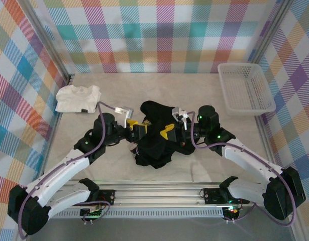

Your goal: Fold the inside-out t-shirt

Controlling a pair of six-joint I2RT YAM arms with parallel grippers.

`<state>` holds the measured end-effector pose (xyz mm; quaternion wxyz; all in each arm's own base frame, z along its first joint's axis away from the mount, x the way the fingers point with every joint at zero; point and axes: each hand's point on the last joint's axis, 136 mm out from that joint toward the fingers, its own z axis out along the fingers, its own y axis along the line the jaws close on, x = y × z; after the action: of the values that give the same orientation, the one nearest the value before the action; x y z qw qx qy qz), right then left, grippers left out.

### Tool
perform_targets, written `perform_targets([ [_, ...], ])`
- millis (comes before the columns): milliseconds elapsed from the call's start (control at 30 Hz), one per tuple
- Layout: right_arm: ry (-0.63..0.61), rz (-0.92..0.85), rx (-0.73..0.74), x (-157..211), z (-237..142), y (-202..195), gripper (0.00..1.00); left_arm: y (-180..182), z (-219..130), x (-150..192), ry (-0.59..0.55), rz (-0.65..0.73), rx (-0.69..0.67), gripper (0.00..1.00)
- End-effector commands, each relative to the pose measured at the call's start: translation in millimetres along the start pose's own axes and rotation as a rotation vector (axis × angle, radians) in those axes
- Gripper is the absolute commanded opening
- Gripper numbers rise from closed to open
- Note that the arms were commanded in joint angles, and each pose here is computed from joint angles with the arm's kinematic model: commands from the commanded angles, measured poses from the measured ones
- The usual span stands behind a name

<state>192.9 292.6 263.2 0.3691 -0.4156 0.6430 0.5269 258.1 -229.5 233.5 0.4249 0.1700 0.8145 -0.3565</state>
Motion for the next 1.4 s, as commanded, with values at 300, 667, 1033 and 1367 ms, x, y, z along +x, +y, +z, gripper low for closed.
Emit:
perform_targets([
  [300,0.01,0.058,0.274,7.9,-19.5,-30.1,0.07,-27.4,-5.2,-15.8,-0.058,0.004,0.136,0.0],
  [667,0.076,0.241,0.474,40.4,-27.2,-62.6,0.37,-44.8,-39.4,-37.5,-0.262,0.075,0.205,0.0],
  [1033,0.149,0.119,0.442,38.6,-3.0,-29.3,0.56,-42.6,-26.1,-44.1,-0.227,0.05,0.183,0.0],
  [1367,0.212,-0.145,0.576,41.7,48.0,-41.9,0.8,-44.6,-24.8,-46.2,-0.2,0.034,0.166,0.0],
])
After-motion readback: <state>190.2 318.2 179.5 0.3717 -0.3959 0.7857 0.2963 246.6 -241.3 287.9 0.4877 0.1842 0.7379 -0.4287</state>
